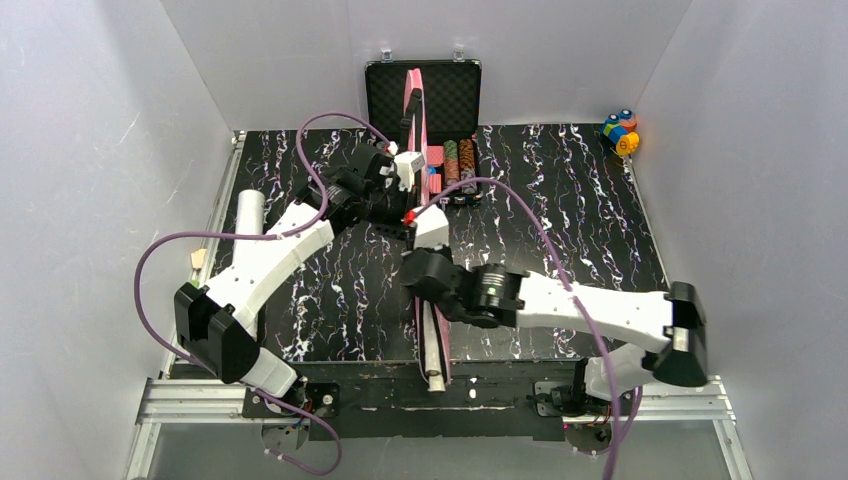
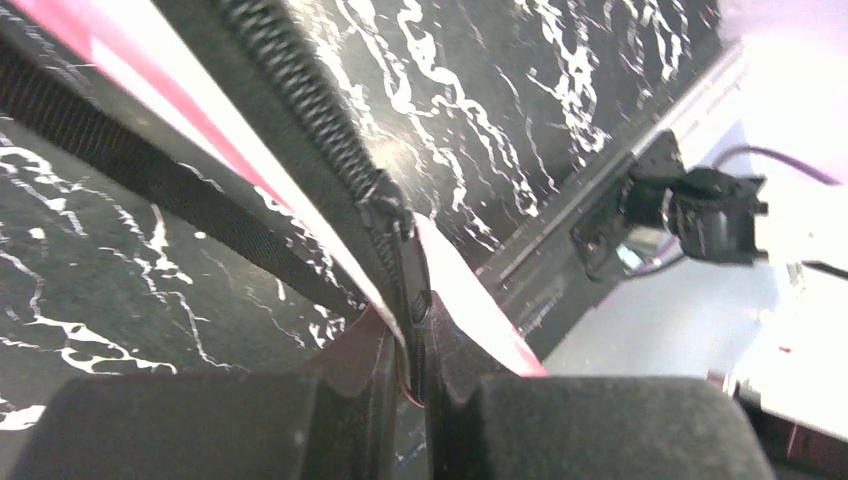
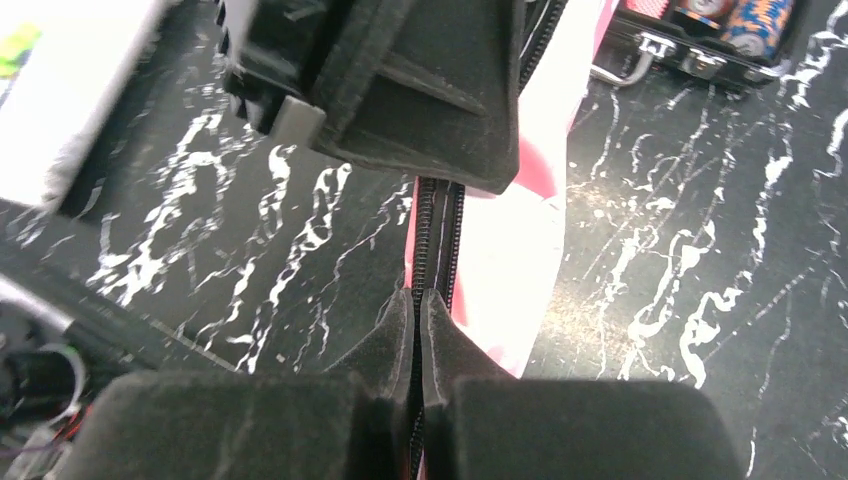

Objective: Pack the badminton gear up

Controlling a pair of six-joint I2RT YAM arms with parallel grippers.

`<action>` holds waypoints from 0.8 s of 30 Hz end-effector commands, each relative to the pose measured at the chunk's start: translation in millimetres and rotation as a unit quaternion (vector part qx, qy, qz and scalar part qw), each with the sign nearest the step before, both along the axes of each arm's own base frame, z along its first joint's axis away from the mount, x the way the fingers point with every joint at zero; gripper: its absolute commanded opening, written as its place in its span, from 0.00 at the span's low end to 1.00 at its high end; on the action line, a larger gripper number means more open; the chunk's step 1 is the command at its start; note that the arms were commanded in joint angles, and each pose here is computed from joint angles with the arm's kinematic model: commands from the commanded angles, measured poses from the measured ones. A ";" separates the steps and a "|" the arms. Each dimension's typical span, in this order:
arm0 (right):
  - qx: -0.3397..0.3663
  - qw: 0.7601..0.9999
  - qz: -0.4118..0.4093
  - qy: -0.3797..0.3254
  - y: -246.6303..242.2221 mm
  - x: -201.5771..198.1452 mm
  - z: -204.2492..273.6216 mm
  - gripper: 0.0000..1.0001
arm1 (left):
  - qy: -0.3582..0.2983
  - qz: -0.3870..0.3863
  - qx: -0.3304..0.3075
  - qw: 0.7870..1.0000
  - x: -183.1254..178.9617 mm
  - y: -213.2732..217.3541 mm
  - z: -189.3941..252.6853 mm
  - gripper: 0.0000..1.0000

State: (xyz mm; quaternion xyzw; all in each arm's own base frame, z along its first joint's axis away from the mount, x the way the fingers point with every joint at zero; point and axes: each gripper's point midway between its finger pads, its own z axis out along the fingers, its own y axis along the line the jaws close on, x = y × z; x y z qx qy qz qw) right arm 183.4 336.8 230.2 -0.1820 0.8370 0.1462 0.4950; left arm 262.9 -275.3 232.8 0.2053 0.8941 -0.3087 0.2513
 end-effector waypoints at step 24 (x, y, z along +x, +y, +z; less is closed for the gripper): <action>-0.194 0.950 0.239 -0.045 -77.9 -56.7 -51.0 0.01 | -0.321 -0.305 0.035 0.896 -91.9 74.4 72.7 0.68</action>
